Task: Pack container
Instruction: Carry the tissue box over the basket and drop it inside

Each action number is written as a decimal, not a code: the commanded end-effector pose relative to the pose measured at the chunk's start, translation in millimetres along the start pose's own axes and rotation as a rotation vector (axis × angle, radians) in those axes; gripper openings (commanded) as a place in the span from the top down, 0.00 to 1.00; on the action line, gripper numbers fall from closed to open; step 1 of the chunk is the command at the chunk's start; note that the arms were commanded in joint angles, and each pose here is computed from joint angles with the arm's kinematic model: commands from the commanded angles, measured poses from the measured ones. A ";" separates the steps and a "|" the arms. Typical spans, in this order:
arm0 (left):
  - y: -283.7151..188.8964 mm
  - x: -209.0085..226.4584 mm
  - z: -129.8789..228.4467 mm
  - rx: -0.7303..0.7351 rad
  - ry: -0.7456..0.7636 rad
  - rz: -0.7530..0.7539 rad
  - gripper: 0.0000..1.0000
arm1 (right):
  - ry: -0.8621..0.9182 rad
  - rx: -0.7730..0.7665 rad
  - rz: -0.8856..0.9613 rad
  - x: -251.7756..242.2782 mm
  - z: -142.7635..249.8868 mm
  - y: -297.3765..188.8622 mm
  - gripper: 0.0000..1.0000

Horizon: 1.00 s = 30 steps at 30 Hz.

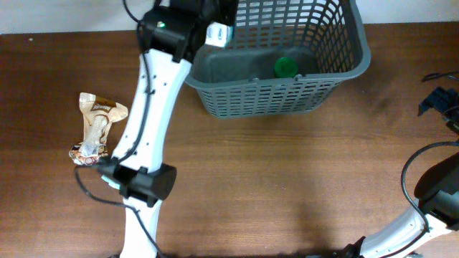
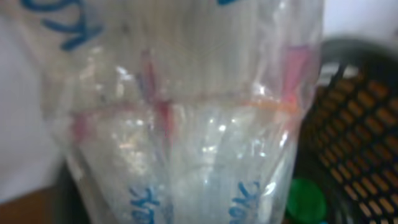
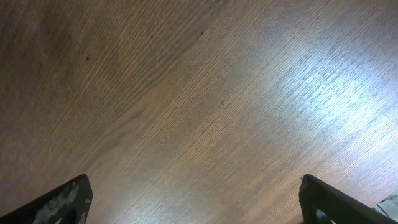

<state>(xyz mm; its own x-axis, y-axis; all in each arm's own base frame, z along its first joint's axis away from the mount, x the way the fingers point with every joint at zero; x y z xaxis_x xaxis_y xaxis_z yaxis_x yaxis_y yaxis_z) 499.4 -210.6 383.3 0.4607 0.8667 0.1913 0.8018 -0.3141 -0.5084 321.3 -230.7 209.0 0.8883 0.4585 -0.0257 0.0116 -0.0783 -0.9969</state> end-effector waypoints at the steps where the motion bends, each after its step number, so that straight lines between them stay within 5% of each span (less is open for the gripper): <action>1: 15.9 -13.7 8.4 0.017 -0.044 0.099 0.98 | -0.010 -0.010 -0.008 1.3 1.6 -3.9 0.01; 11: 58.1 -48.7 45.4 0.154 -0.046 0.174 0.90 | -0.010 -0.010 -0.008 1.3 1.6 -3.9 0.01; 30: 92.1 -85.1 94.2 0.335 -0.019 0.236 0.95 | -0.010 -0.010 -0.008 1.3 1.6 -3.9 0.01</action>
<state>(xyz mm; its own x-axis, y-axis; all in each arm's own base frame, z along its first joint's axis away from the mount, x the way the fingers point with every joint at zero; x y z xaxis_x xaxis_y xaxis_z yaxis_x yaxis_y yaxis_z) 498.8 -275.2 251.7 0.6089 0.7920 0.0455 0.5324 -0.3654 -0.7636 321.3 -230.7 209.0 0.8885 0.4582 -0.0257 0.0116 -0.0783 -0.9969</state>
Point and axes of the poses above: each gripper's point midway between its finger pads, its own y axis out along the fingers, its own x axis along the line the jaws close on, z = x × y, the point moved 6 cm from there along -y, back along the fingers, and after that the axes turned 12 degrees about y, right-handed, at the moved point
